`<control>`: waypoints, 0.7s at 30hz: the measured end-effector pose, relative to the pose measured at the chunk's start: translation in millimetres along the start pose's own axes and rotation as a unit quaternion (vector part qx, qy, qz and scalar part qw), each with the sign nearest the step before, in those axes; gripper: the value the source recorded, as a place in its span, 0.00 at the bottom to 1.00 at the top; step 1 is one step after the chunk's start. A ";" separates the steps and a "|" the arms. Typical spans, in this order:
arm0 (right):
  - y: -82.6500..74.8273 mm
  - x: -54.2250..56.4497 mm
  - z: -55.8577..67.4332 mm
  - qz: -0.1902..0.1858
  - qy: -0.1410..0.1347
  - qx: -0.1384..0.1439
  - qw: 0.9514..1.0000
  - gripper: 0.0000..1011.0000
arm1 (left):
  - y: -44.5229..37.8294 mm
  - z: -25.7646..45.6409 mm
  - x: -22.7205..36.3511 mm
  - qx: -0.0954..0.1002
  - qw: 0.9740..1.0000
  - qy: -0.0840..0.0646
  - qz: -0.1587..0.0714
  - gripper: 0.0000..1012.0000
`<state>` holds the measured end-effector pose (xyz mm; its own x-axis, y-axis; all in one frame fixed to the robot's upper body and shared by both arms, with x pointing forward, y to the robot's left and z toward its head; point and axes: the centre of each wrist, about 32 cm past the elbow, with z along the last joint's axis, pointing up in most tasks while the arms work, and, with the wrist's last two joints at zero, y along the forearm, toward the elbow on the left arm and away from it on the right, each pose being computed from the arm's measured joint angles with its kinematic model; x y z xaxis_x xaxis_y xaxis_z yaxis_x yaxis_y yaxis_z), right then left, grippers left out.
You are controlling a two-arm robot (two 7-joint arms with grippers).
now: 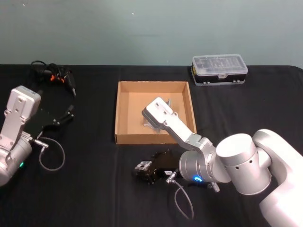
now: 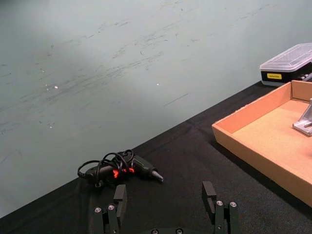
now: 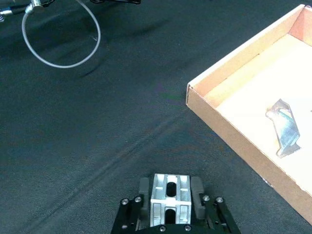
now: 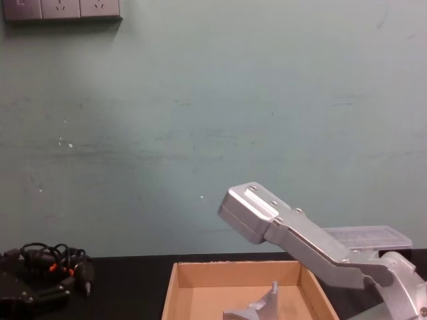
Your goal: Use one hand to pick up the angle iron from the table and place it into the box.
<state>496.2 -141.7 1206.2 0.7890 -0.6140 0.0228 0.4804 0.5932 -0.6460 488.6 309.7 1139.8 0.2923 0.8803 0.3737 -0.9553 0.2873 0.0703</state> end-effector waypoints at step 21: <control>-12.7 2.2 3.9 -0.012 -0.008 0.024 1.000 0.45 | 0.0 0.0 0.0 0.000 1.000 0.000 0.000 1.00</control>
<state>493.3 -148.6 1217.4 0.7830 -0.6199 0.0506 0.5170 0.6035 -0.6071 488.6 309.7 1139.8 0.2923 0.8803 0.3737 -0.9552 0.2874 0.0702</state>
